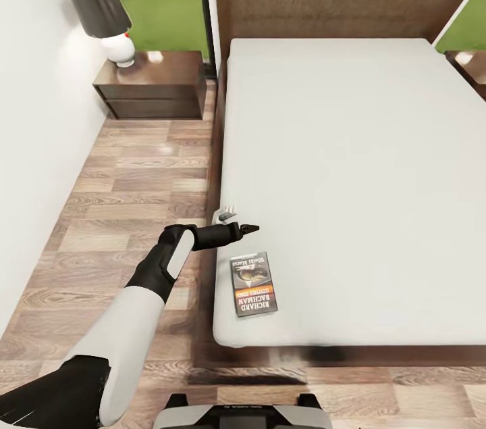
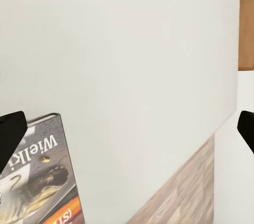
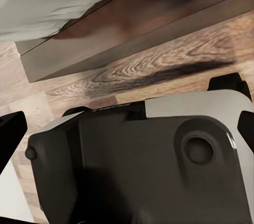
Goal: In the bedroom, move the book from the bed onto either nightstand, and place the two sandals side by side next to the bed.
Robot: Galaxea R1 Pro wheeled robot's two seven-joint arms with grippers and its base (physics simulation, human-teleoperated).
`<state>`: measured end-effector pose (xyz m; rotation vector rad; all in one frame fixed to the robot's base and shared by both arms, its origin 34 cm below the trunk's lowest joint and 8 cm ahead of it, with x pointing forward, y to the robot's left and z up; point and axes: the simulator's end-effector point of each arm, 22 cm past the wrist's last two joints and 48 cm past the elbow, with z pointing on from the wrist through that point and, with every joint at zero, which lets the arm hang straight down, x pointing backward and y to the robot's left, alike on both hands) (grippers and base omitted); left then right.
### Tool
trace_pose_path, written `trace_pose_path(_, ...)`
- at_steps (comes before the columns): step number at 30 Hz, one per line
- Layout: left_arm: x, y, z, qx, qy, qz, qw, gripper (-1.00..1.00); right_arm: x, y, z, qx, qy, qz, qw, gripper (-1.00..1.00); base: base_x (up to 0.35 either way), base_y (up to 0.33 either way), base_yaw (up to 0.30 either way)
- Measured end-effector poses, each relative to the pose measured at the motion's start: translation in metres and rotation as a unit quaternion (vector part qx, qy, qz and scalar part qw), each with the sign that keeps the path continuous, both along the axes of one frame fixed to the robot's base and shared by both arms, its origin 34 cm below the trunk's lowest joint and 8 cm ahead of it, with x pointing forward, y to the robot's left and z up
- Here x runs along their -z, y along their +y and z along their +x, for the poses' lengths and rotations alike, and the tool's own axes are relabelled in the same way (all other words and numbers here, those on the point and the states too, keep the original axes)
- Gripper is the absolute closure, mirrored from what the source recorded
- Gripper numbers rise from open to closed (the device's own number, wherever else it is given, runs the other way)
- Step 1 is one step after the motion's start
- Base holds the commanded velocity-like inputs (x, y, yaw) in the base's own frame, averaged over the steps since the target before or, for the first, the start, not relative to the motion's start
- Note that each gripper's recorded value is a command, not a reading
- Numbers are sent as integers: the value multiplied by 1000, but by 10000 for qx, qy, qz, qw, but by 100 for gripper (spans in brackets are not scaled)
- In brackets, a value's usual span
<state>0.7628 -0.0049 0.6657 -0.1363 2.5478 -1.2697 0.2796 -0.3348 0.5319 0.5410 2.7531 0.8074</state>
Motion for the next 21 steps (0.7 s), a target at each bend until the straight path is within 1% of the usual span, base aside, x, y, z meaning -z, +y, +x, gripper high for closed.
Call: trace_pose_path(21, 30, 0, 1, 4, -1, -1, 10000, -100, 31, 0, 2, -1, -8, -1, 10000, -100, 0, 0, 0)
